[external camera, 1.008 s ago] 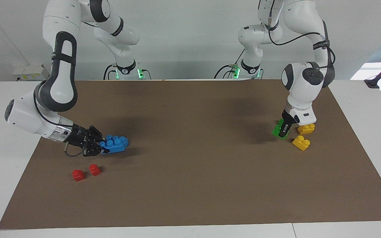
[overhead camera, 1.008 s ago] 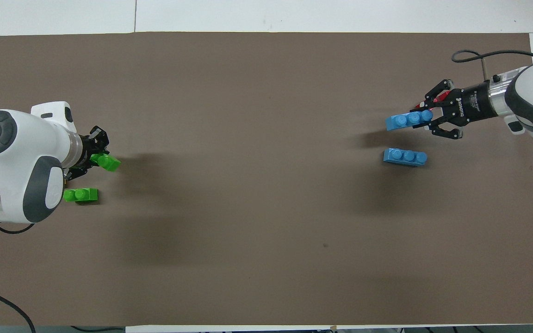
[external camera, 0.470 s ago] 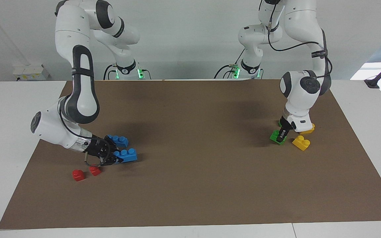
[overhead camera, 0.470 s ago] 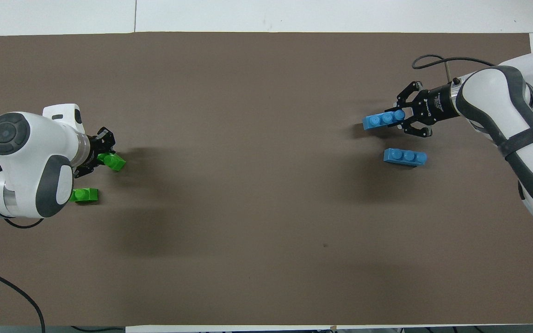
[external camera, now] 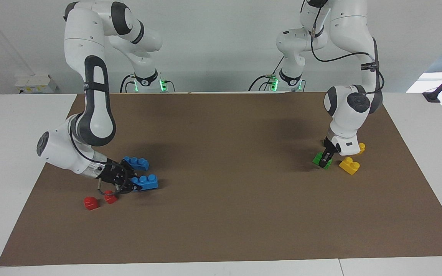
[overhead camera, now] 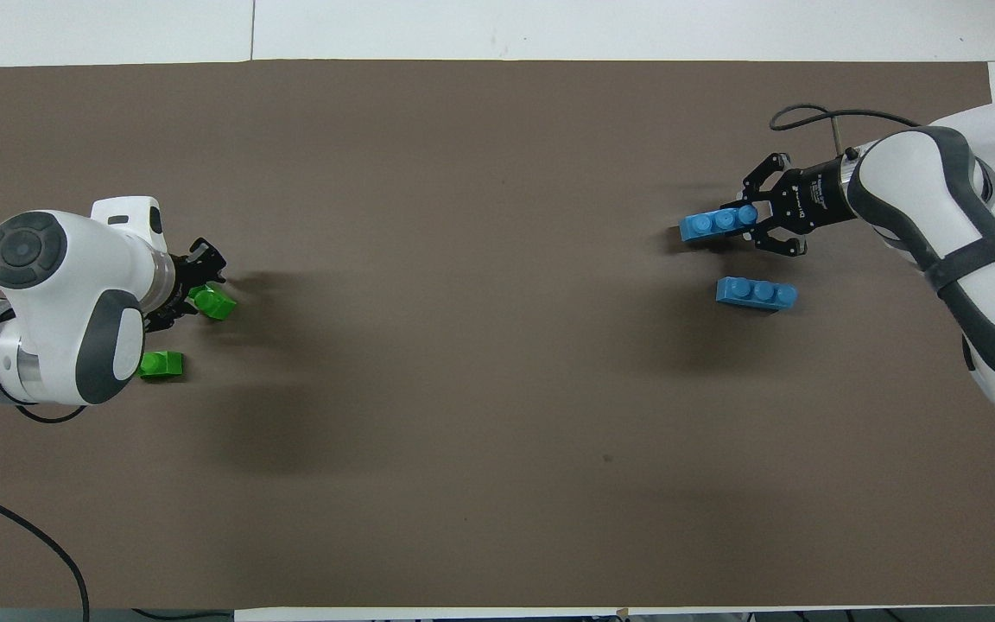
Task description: Remove green block with left arm and hold with right
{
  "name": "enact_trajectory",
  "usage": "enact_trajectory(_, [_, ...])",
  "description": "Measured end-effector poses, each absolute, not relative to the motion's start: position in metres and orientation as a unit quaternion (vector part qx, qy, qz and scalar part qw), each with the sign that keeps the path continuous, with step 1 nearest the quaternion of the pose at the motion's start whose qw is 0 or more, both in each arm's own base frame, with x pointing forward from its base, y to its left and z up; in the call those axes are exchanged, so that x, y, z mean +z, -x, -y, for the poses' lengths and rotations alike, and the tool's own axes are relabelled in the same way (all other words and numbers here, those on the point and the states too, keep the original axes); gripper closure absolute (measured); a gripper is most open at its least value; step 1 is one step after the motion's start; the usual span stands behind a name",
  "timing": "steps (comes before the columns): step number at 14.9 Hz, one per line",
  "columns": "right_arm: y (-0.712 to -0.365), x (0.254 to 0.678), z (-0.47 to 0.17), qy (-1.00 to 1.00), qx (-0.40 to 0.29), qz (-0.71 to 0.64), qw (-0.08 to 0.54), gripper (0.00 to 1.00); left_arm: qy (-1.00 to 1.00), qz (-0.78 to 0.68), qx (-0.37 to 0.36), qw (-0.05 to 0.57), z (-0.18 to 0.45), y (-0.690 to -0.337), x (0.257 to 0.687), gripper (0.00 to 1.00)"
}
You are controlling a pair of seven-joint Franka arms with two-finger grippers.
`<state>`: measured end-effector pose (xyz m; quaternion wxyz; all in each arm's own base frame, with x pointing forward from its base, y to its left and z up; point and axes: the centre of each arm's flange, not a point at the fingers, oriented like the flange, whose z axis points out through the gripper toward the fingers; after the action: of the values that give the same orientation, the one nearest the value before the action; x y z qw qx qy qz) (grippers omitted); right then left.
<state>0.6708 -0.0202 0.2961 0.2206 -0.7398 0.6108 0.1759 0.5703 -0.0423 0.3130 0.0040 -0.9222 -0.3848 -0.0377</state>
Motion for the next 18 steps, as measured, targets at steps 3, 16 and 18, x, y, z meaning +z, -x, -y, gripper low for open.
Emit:
enact_trajectory(3, [-0.668,0.288,0.02,0.738,0.174,-0.615,0.218,0.65,0.924,0.381,-0.041,0.002,0.047,-0.572,0.317,0.03])
enact_trajectory(16, [-0.665,0.281,0.02,0.735,0.174,-0.619,0.216,0.65,0.988,0.146,-0.033,0.033,0.044,-0.594,0.483,0.0])
enact_trajectory(18, [-0.665,0.28,0.02,0.735,0.174,-0.619,0.216,0.65,0.994,0.09,-0.043,0.036,0.043,-0.591,0.512,0.0])
